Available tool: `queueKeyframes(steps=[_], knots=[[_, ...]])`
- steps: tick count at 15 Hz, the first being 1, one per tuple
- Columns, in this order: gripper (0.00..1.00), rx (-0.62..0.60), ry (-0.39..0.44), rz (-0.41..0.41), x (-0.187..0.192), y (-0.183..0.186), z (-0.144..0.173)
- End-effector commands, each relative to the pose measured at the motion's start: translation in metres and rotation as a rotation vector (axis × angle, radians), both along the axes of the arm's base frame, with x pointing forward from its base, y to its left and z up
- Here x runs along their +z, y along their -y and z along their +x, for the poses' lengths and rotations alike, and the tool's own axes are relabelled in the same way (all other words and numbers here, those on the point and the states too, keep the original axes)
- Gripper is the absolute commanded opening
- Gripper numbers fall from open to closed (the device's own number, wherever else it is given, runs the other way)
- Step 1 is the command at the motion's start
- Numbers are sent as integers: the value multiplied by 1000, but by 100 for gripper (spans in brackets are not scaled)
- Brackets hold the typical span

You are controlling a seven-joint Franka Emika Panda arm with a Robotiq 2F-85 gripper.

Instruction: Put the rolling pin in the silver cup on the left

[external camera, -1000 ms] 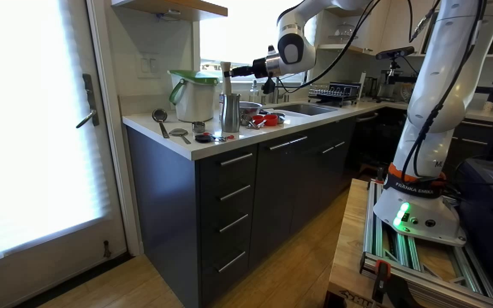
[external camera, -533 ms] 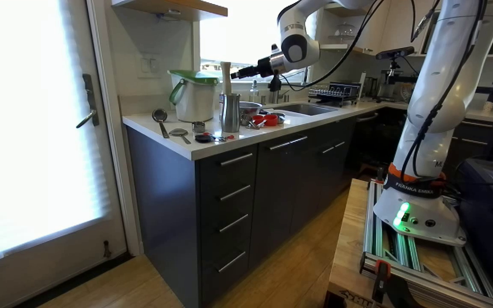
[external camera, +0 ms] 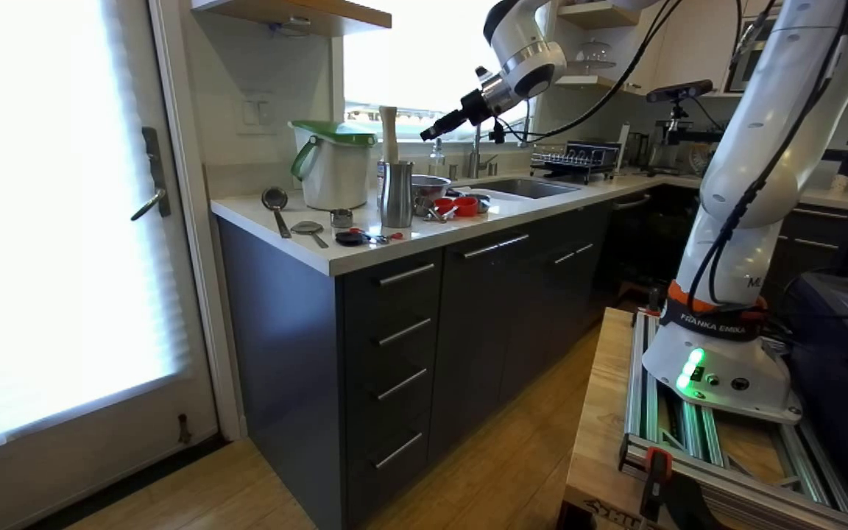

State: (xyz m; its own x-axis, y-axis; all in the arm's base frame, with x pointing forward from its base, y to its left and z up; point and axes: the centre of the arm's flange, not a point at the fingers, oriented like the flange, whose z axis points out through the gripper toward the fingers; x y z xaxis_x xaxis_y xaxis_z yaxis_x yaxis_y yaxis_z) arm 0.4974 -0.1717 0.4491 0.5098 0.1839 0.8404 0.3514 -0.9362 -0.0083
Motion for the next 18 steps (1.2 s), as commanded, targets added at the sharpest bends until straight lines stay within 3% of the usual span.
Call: queueKeyframes(steps=[1, 7, 10, 12, 18], knots=[[100, 102, -154, 25, 49, 31, -32], [100, 171, -297, 98, 97, 86, -73], [100, 192, -312, 99, 120, 100, -99], [100, 205, -305, 46, 125, 91, -113], [100, 196, -275, 41, 131, 93, -107]])
